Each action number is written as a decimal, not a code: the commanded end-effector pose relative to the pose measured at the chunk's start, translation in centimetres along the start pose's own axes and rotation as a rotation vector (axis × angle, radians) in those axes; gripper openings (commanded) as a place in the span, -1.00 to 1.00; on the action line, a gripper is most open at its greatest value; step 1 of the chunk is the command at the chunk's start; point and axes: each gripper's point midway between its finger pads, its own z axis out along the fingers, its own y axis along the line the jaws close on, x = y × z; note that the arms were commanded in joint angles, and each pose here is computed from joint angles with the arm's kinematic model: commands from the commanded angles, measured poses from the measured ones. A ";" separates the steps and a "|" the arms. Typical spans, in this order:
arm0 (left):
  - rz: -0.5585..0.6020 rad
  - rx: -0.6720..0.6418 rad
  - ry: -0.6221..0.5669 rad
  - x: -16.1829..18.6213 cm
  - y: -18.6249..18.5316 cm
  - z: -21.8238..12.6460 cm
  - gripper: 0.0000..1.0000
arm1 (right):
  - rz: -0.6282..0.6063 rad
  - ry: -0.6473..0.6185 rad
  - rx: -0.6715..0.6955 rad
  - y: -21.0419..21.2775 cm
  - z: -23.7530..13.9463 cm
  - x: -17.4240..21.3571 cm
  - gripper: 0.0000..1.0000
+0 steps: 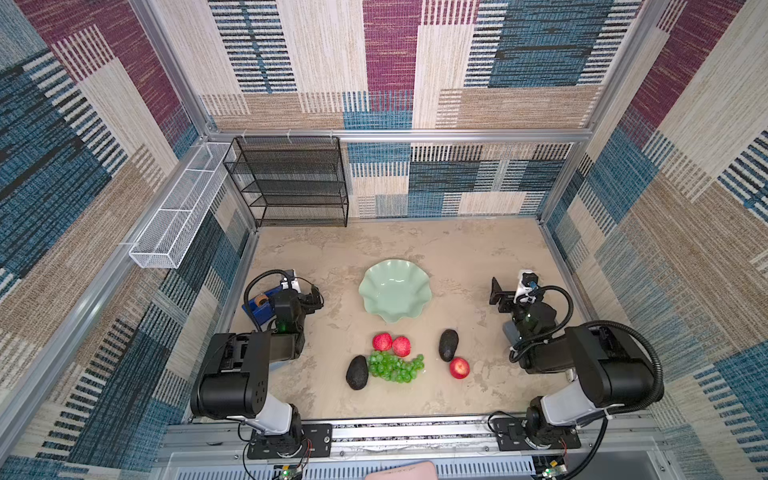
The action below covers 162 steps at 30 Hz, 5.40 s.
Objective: Place and organize the fake fruits in the fruit bowl
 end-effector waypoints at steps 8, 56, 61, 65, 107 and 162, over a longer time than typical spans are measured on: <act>0.007 -0.015 -0.030 -0.7 0.3 -0.1 0.98 | 0.008 -0.029 -0.013 0.2 0.1 -0.8 1.00; -0.328 0.010 0.092 -10.3 1.7 -15.8 0.95 | 0.204 0.898 -0.298 17.0 -14.9 4.2 0.88; -0.354 0.013 0.116 -9.6 1.5 -15.6 0.93 | 0.165 0.999 -0.270 17.1 -18.1 6.4 0.84; -0.355 0.025 0.114 -9.6 1.3 -15.5 0.92 | 0.155 1.055 -0.255 17.4 -19.8 8.1 0.77; -0.340 0.063 0.298 -5.9 0.7 -18.7 0.86 | -0.058 0.691 -0.603 36.3 -0.9 -0.2 -0.04; -0.061 0.396 0.974 12.4 -13.8 -22.2 0.49 | 0.132 0.456 -0.473 26.0 -2.8 -6.9 1.00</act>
